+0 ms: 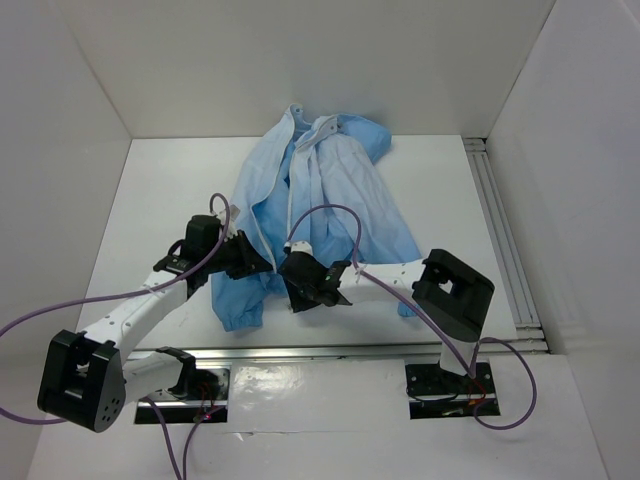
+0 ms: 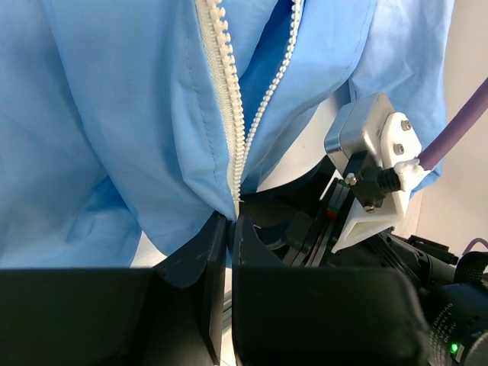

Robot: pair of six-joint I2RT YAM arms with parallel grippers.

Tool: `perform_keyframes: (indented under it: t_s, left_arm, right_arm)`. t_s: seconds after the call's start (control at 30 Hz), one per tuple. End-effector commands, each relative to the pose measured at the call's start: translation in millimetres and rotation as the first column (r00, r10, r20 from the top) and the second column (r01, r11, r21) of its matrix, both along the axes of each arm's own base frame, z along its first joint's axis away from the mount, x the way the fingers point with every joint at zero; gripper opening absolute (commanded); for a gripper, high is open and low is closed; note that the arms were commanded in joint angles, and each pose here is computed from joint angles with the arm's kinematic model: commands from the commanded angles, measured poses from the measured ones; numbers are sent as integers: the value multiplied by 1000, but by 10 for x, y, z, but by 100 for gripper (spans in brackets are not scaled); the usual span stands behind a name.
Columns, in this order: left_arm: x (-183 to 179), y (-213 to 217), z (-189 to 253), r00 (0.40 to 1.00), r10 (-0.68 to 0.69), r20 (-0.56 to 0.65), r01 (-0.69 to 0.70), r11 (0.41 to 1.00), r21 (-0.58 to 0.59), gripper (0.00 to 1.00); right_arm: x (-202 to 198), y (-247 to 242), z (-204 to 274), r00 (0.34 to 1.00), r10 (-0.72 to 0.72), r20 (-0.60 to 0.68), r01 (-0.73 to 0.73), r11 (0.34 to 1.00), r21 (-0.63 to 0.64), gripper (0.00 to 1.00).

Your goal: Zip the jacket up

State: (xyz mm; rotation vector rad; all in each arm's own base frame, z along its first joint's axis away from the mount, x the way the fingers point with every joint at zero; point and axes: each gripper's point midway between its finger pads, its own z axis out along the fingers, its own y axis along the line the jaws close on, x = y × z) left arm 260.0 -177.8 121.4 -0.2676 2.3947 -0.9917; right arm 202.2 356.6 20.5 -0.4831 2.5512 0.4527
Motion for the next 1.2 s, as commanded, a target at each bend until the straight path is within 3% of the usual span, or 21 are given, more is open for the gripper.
perform_keyframes:
  t_s: [0.0, 0.27, 0.3, 0.33, 0.5, 0.7, 0.87, 1.0, 1.13, 1.17]
  left_arm:
    - [63, 0, 89, 999, -11, 48, 11, 1000, -2, 0]
    - [66, -15, 109, 998, -18, 55, 18, 1000, -10, 0]
    - [66, -15, 109, 998, -18, 55, 18, 1000, -10, 0]
    - [66, -15, 109, 998, -18, 55, 18, 1000, -10, 0]
    - [46, 7, 70, 999, -17, 43, 16, 1000, 6, 0]
    - [51, -53, 88, 998, -53, 45, 54, 998, -14, 0]
    - [20, -103, 2, 996, -83, 24, 84, 996, -36, 0]
    - [21, -104, 19, 996, -83, 21, 84, 996, -35, 0]
    - [60, -68, 88, 997, -59, 47, 60, 998, -20, 0]
    - [60, -67, 87, 997, -59, 47, 60, 998, -20, 0]
  right_arm:
    - [-28, -196, -204, 999, -41, -14, 40, 996, -85, 40]
    - [-91, -146, -331, 999, -11, -49, 7, 997, -75, 41]
    - [-98, -153, -365, 998, -19, -57, 14, 997, -80, 39]
    - [-104, -164, -399, 998, -19, -61, 14, 996, -88, 27]
    - [-80, -121, -179, 999, -17, -37, 15, 999, -42, 0]
    - [-76, -126, 490, 995, 83, 55, -92, 980, 178, 0]
    - [-169, -166, 921, 967, 197, 159, -243, 897, 370, 0]
    - [-183, -120, 1672, 928, 182, 326, -334, 795, 506, 0]
    - [-225, -112, 2629, 821, 155, 550, -489, 689, 535, 0]
    - [-245, -149, 2632, 807, 150, 571, -502, 683, 530, 0]
